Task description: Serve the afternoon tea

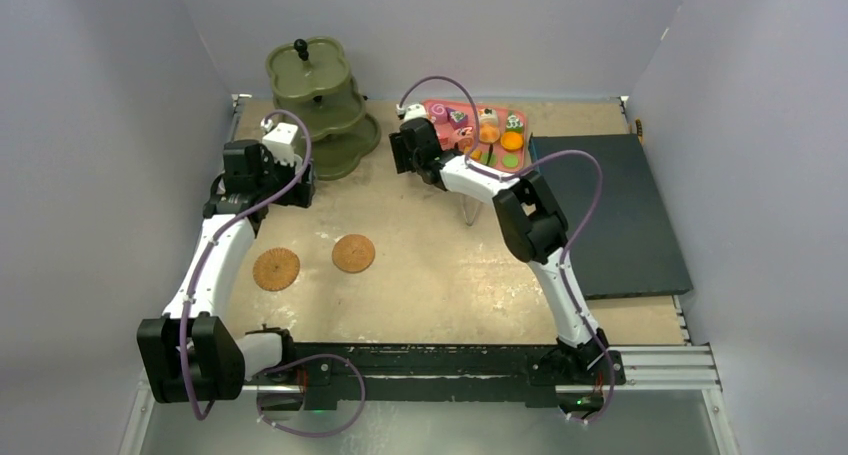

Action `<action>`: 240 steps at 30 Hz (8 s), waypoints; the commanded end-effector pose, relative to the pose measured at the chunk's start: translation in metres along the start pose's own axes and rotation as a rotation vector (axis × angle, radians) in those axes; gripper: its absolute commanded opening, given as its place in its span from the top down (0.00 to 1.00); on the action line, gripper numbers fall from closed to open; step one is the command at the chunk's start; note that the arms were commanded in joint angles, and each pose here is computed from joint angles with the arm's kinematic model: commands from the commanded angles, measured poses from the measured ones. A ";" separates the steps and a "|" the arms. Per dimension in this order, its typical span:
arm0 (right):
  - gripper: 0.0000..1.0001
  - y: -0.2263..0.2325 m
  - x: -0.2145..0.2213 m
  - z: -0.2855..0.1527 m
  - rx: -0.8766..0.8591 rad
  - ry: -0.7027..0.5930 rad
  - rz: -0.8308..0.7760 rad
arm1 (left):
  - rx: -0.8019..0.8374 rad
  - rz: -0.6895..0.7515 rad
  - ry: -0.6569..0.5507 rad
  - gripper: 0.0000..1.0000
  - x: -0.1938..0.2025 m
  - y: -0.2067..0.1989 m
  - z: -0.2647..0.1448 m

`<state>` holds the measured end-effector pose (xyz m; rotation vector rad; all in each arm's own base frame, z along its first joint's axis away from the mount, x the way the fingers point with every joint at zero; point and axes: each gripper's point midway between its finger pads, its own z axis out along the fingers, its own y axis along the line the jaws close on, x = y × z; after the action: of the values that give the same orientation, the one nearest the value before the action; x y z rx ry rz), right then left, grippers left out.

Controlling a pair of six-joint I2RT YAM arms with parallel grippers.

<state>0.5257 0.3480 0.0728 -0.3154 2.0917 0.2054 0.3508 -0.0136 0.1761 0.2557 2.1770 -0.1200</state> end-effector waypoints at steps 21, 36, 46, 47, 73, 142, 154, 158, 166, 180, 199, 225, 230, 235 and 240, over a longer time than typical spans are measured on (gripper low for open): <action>0.50 0.008 0.007 0.044 -0.017 0.051 -0.062 | -0.006 0.046 -0.070 0.28 -0.031 0.005 -0.003; 0.86 -0.002 0.025 0.018 0.043 0.060 0.033 | -0.017 0.053 -0.095 0.29 -0.039 0.006 -0.013; 0.93 0.015 0.036 -0.012 0.034 0.049 0.037 | -0.021 0.066 -0.106 0.29 -0.044 0.006 -0.018; 0.93 0.018 0.038 -0.016 0.031 0.050 0.039 | -0.020 0.065 -0.107 0.29 -0.044 0.006 -0.019; 1.00 0.090 0.149 -0.145 -0.038 0.171 0.064 | -0.002 0.064 -0.136 0.30 -0.056 0.002 -0.024; 0.40 0.032 0.062 -0.293 -0.167 -0.018 0.212 | 0.174 -0.028 -0.549 1.00 -0.311 -0.061 0.088; 0.35 -0.013 0.102 -0.301 -0.011 0.085 0.275 | 0.254 0.078 -0.553 1.00 -0.305 -0.134 0.073; 0.36 -0.017 0.127 -0.300 0.003 0.145 0.255 | 0.250 0.093 -0.545 0.98 -0.301 -0.137 0.075; 0.43 -0.001 0.172 -0.302 -0.059 0.239 0.250 | 0.231 0.129 -0.561 0.41 -0.304 -0.133 0.070; 0.61 0.021 0.205 -0.278 -0.055 0.302 0.158 | 0.248 0.196 -0.482 0.02 -0.292 -0.132 0.016; 1.00 0.079 0.105 -0.364 -0.506 0.215 -0.106 | 0.960 0.818 -0.082 0.01 -0.068 -0.195 -0.120; 1.00 0.140 0.004 -0.418 -0.889 0.014 -0.491 | 1.134 0.894 -0.079 0.27 -0.024 -0.216 -0.192; 1.00 0.141 -0.002 -0.428 -0.929 -0.011 -0.519 | 1.132 0.898 -0.090 0.49 -0.030 -0.218 -0.192; 1.00 0.141 -0.004 -0.430 -0.937 -0.011 -0.557 | 1.157 0.900 -0.130 0.73 -0.041 -0.225 -0.200; 0.96 0.144 -0.010 -0.429 -0.934 -0.022 -0.557 | 1.180 0.905 -0.120 0.97 -0.035 -0.229 -0.201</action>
<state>0.1436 0.3605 0.2845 -1.3714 1.7538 0.7877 0.1595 -0.1956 0.3071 1.7621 1.5291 -0.8362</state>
